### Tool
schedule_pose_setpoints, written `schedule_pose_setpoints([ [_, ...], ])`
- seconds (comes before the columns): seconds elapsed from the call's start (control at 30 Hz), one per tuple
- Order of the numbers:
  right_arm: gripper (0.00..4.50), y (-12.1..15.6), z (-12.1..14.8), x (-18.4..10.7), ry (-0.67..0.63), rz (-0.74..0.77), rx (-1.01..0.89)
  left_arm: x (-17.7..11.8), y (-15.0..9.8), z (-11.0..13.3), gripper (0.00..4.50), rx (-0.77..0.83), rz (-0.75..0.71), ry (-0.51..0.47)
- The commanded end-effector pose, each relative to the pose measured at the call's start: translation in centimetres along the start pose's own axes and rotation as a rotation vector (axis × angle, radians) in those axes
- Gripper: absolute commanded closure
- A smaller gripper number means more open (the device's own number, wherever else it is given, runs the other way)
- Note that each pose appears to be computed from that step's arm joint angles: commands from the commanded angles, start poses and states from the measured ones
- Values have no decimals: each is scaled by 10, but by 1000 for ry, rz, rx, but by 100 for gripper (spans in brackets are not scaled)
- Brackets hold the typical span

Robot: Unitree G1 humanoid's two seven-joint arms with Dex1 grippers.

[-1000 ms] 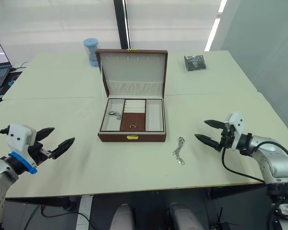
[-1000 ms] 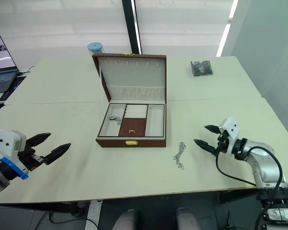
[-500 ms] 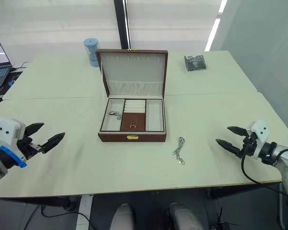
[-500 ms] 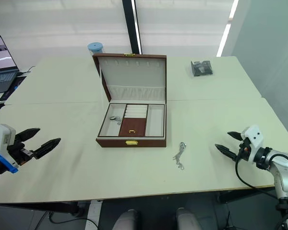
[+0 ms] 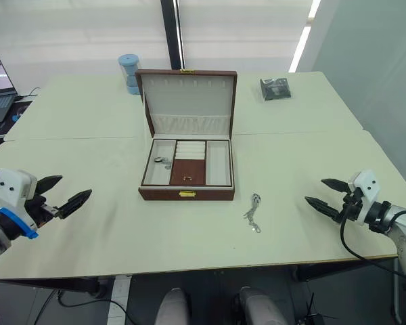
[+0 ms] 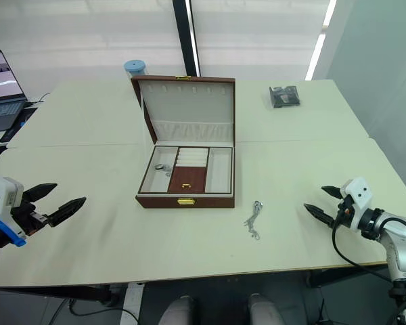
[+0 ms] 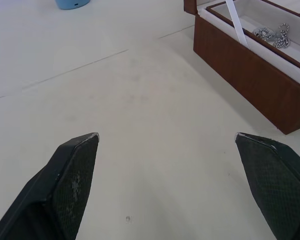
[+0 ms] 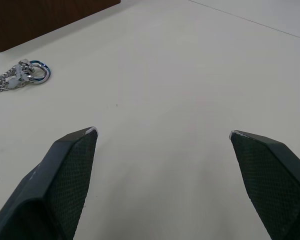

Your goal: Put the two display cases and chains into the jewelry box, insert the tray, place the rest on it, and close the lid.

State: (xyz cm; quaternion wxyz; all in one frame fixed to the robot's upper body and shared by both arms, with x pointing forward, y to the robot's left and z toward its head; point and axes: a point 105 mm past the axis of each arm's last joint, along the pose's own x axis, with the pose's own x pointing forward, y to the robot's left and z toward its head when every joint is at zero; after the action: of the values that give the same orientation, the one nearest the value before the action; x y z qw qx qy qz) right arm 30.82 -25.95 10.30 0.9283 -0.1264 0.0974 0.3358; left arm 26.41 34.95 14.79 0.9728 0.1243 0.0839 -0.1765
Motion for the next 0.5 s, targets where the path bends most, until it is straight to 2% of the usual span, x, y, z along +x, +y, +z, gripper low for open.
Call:
schedule_pose_setpoints([
  [0.03,2,8,13,-1,-57,20,1,2,-16,9,0,69,-71,-28],
  [0.17,2,26,14,2,-79,60,18,9,-40,8,0,95,-172,-34],
  [0.33,2,57,24,15,-131,84,22,15,-86,4,0,117,-359,-38],
  [0.5,2,87,28,29,-141,110,34,26,-130,6,0,129,-521,-84],
])
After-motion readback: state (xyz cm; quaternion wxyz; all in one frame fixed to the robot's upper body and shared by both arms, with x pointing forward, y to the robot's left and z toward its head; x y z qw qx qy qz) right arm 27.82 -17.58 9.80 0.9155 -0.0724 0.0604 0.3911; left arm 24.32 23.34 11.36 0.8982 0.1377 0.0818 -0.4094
